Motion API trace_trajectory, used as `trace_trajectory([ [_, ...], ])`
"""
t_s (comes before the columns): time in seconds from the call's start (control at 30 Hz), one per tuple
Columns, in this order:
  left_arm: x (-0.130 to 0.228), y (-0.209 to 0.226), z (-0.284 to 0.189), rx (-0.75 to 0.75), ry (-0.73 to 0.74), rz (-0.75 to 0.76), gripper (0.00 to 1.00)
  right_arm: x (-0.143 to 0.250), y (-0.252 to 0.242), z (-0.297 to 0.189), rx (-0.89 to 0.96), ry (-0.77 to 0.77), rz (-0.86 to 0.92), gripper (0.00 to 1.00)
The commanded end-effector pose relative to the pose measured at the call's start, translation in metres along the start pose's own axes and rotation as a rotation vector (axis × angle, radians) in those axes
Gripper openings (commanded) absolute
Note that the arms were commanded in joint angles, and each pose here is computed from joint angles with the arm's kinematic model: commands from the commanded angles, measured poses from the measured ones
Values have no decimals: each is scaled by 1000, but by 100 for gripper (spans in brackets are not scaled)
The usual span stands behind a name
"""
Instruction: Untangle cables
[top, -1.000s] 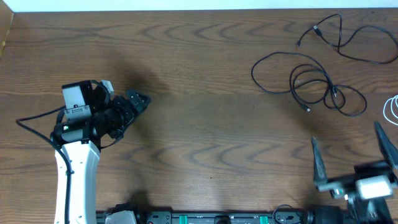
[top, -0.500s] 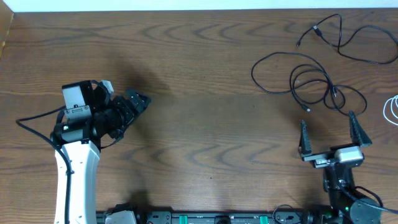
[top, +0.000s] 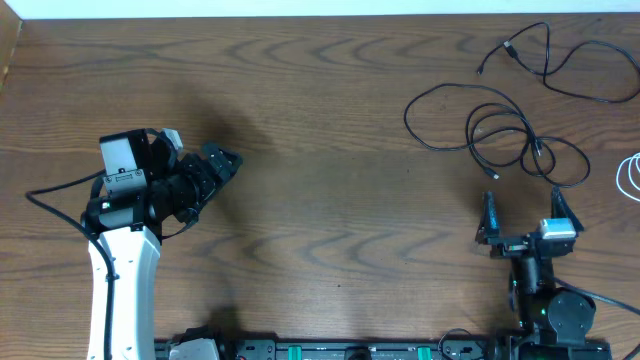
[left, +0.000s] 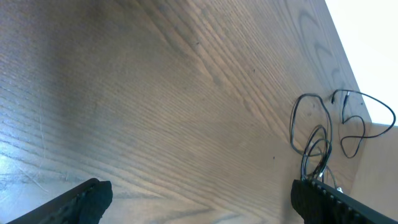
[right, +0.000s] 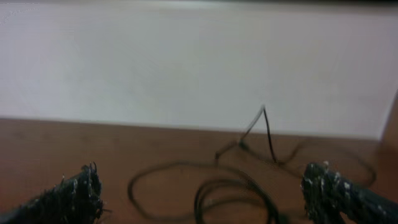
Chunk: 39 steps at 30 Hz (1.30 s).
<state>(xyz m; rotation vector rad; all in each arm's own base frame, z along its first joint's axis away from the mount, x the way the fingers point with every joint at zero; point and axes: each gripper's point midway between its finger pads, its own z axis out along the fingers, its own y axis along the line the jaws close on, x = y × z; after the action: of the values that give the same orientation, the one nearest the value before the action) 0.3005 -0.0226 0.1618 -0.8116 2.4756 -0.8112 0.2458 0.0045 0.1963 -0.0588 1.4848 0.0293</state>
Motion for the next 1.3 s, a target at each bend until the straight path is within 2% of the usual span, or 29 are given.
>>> trace_trajectory([
  [0.0, -2, -4, -4, 14, -10, 12, 96, 23, -6, -1, 38, 90, 23, 99],
  [0.07, -2, -4, -4, 14, -11, 12, 96, 39, -7, -4, 46, 157, 30, 99],
  [0.83, -2, -5, -6, 17, -15, 16, 97, 39, -7, -3, 47, 156, 30, 99],
  [1.0, 2, 3, -27, -56, -100, 89, 96, 39, -7, -3, 47, 156, 30, 99],
  [1.27, 25, -25, -90, -9, -372, 318, 96, 39, -7, -3, 47, 156, 30, 99],
])
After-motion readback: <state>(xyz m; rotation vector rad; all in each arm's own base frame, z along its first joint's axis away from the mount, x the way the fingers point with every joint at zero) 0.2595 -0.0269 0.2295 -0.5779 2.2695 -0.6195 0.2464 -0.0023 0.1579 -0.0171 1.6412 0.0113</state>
